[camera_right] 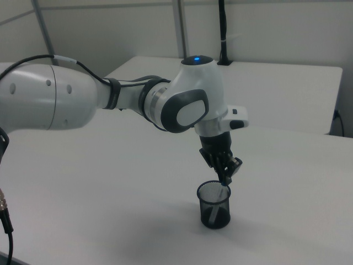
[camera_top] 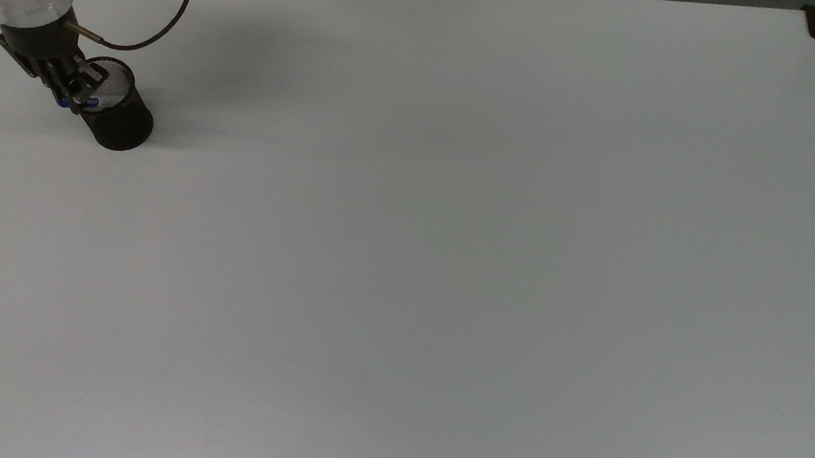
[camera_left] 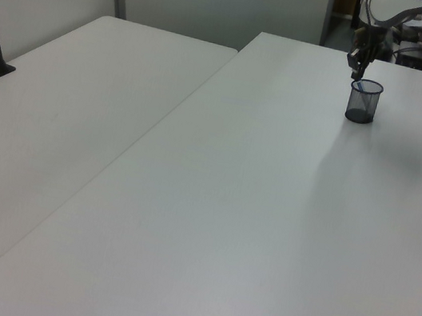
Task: Remove the marker
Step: 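Lower the gripper and close it on the blue-capped marker, then lift the marker straight up out of the mesh cup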
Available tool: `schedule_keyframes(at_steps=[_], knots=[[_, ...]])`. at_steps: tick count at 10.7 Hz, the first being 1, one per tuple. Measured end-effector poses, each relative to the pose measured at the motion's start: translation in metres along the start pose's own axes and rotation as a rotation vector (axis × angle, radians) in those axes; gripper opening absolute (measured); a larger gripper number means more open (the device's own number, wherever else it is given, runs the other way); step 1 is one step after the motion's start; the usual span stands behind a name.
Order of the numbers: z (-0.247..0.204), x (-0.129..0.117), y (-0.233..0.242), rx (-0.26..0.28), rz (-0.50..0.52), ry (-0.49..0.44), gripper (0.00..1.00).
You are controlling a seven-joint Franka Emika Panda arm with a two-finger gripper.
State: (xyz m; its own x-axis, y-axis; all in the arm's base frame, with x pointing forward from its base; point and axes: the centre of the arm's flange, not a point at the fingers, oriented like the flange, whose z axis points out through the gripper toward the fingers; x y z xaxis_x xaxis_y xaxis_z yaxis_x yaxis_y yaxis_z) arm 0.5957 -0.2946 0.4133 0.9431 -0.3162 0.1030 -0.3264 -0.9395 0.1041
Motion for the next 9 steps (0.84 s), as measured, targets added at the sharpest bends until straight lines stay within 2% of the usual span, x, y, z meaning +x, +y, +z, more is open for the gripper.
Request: schedule_keyframes(at_steps=[4, 6, 9], knots=[[-0.016, 0.004, 0.001, 0.012, 0.012, 0.032, 0.18], [-0.050, 0.010, 0.003, 0.014, -0.017, 0.090, 0.18], [-0.117, 0.003, -0.003, 0.016, -0.095, 0.133, 0.18]])
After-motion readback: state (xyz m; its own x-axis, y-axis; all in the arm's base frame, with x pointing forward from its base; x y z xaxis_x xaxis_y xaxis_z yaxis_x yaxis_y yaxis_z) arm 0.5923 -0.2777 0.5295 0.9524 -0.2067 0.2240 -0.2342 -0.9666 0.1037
